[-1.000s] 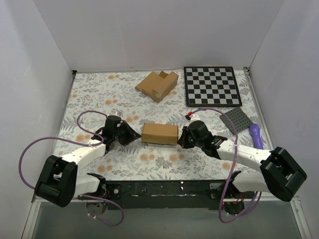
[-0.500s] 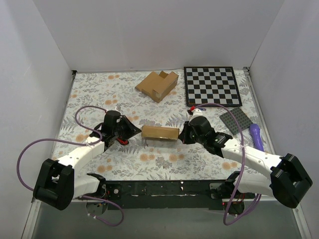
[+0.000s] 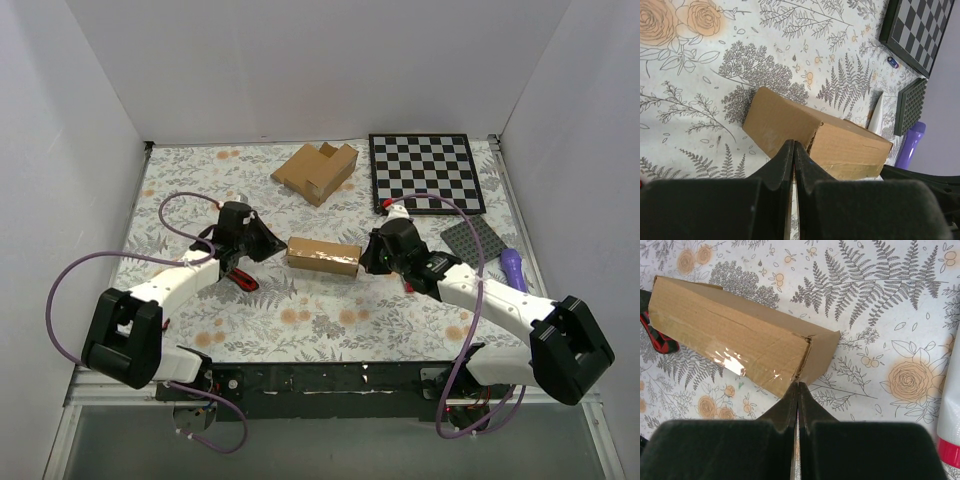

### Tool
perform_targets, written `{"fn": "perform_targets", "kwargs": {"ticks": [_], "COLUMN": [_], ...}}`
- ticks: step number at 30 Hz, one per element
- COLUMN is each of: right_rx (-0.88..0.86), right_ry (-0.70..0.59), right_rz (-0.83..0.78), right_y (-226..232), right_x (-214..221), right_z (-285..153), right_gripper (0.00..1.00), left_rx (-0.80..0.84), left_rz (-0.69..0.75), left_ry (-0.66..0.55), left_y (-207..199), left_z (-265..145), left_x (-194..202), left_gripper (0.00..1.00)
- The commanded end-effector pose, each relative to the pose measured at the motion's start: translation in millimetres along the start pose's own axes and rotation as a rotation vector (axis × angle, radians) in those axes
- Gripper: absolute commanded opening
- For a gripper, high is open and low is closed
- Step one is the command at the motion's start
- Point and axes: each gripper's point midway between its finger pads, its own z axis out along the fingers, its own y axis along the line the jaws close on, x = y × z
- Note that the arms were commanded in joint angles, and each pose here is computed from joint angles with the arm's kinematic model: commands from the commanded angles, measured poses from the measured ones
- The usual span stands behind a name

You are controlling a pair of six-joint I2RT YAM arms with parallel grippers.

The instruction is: Unpack the express box

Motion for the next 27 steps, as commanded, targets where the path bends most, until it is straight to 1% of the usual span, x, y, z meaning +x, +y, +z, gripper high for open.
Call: {"fn": "perform_targets", "kwargs": {"ticks": [1, 4, 5, 9, 10, 12, 13, 14, 15, 16, 17, 18, 19, 20, 21, 23, 24, 27], "right_rx": [-0.1, -0.079, -0.077, -0.075, -0.071, -0.068, -0.06, -0.054, -0.064, -0.054, -0.054, -0.074, -0.086, -0.099, -0.114, -0.109, -0.113, -0.098], "right_ry": [-0.071, -0.085, -0.09, -0.122, -0.117, -0.141, -0.141, -0.149, -0.168, -0.158, -0.158, -0.172, -0.177, -0.147, -0.154, -0.128, -0.136, -0.122], "right_rz": [0.011, -0.012, -0.019, -0.034, -0.039, -0.044, -0.051, -0.075, -0.086, -0.102, -0.141, -0.156, -0.17, -0.195, -0.201, -0.206, -0.211, -0.217], "right_y": [27, 23, 23, 23, 21, 20, 17, 15, 15, 9, 5, 5, 4, -2, -2, -12, -13, -23], "right_x": [-30, -36, -37, -45, -43, -48, -46, -47, -50, -42, -38, -36, -33, -16, -13, 3, 5, 17], "right_z": [-2, -9, -11, -24, -26, -34, -37, -40, -47, -48, -51, -57, -58, -56, -61, -60, -62, -59], "right_gripper": [0.01, 0.01, 0.01, 0.01, 0.01, 0.01, 0.04, 0.1, 0.14, 0.19, 0.33, 0.4, 0.45, 0.52, 0.54, 0.57, 0.57, 0.56], "left_rx": [0.114, 0.118, 0.117, 0.113, 0.112, 0.099, 0.083, 0.088, 0.07, 0.027, 0.007, -0.057, -0.141, -0.19, -0.231, -0.261, -0.237, -0.247], "left_rz": [0.035, 0.057, 0.06, 0.088, 0.091, 0.095, 0.101, 0.109, 0.113, 0.113, 0.112, 0.101, 0.044, 0.013, -0.014, -0.07, -0.089, -0.148], "left_ry": [0.041, 0.009, 0.002, -0.051, -0.067, -0.101, -0.107, -0.123, -0.141, -0.138, -0.16, -0.21, -0.219, -0.246, -0.309, -0.329, -0.361, -0.372], "left_y": [-45, -56, -59, -68, -71, -71, -69, -71, -68, -57, -51, -36, -15, -2, 14, 32, 37, 48], "left_z": [-5, -6, -7, -12, -16, -20, -23, -30, -33, -36, -46, -50, -57, -65, -80, -93, -105, -112], "left_x": [-2, -14, -17, -32, -37, -44, -45, -48, -50, -48, -48, -54, -49, -49, -51, -41, -38, -31], "left_gripper": [0.0, 0.0, 0.02, 0.16, 0.21, 0.26, 0.31, 0.35, 0.41, 0.55, 0.62, 0.71, 0.8, 0.92, 0.98, 0.98, 0.98, 0.98]}}
